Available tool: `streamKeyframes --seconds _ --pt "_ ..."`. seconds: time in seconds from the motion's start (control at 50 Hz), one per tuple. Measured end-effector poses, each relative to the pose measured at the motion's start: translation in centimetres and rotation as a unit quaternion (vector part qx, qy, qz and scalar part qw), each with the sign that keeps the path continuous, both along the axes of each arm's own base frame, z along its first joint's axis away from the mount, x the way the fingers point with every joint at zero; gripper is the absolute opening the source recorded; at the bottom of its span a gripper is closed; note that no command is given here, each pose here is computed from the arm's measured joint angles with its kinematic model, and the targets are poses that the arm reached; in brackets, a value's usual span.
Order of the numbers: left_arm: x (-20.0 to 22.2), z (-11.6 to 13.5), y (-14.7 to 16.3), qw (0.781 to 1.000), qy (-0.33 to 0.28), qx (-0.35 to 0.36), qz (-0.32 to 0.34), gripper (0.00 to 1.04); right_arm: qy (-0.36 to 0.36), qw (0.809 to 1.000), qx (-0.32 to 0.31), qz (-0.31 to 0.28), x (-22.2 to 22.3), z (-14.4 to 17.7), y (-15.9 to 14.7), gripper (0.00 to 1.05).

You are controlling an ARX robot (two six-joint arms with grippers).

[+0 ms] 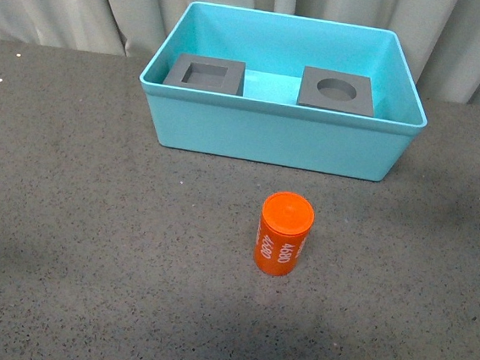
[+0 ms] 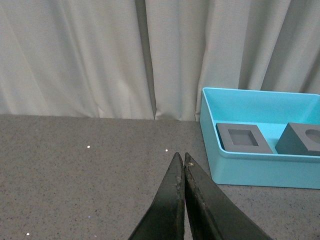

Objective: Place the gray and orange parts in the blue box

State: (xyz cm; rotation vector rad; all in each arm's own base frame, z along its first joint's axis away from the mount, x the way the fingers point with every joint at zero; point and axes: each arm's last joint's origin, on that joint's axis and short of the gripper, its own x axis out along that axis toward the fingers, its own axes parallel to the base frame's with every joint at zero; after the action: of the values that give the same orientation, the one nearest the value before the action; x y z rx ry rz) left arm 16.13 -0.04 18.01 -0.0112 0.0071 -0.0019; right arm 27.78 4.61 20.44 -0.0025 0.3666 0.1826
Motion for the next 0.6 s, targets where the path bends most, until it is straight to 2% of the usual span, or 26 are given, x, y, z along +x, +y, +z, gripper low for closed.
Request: streamKeyframes --seconds 0.38,0.599 --pt "-2.1 -1.3 0.0 1.000 -0.005 0.002 0.000 0.04 0.000 1.000 0.000 0.000 0.0 0.0 0.0 0.95" --pt "-3.1 -0.9 0.0 1.000 -0.010 0.002 0.000 0.04 0.000 1.000 0.000 0.000 0.0 0.0 0.0 0.95"
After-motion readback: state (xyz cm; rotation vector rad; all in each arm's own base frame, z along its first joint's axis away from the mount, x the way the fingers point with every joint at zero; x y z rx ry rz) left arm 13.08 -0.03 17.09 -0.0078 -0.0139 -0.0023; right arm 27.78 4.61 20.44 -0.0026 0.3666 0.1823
